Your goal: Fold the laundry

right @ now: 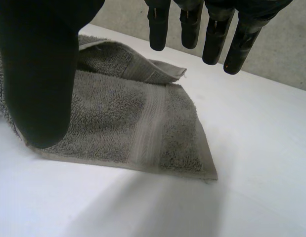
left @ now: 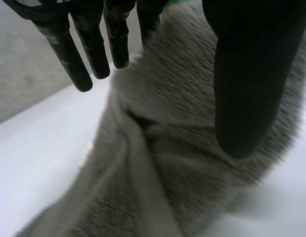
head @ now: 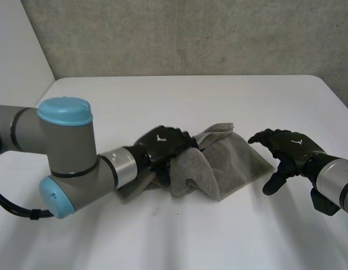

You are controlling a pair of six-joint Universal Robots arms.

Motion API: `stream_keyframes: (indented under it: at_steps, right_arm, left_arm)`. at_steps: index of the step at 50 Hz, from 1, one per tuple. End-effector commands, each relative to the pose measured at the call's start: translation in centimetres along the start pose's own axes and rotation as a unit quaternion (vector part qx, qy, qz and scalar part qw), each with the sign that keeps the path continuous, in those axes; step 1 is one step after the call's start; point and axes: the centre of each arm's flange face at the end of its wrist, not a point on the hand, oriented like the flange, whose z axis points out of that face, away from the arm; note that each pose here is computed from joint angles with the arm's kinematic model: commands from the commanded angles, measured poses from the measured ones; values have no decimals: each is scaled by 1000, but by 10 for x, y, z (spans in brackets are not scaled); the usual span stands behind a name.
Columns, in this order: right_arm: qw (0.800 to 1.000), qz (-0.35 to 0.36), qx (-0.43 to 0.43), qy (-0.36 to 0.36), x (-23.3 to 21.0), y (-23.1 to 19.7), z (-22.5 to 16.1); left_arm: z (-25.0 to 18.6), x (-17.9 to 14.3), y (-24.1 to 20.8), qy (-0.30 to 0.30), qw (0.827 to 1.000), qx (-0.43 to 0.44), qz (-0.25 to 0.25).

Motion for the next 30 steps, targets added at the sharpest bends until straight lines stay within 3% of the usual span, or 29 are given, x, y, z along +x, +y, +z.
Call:
stream_keyframes:
  at_steps: [1,10,18,23,30]
  right_arm:
    - [1000,3,-8,-3,1,7,6]
    - [999,17,-43,-12,-2,27,14]
    - [997,29,-54,-44,-27,39,18]
    - [991,103,-62,-59,-38,41,25]
    - [989,121,-41,-80,-55,36,29]
  left_arm:
    - [-1,17,4,21,998,-18,54]
    - [-3,14,-9,5,998,5,69]
    - [-16,-2,-49,-94,991,64,68]
    - [-32,-4,-69,-141,985,84,51]
    - [-52,19,-93,-145,982,116,40]
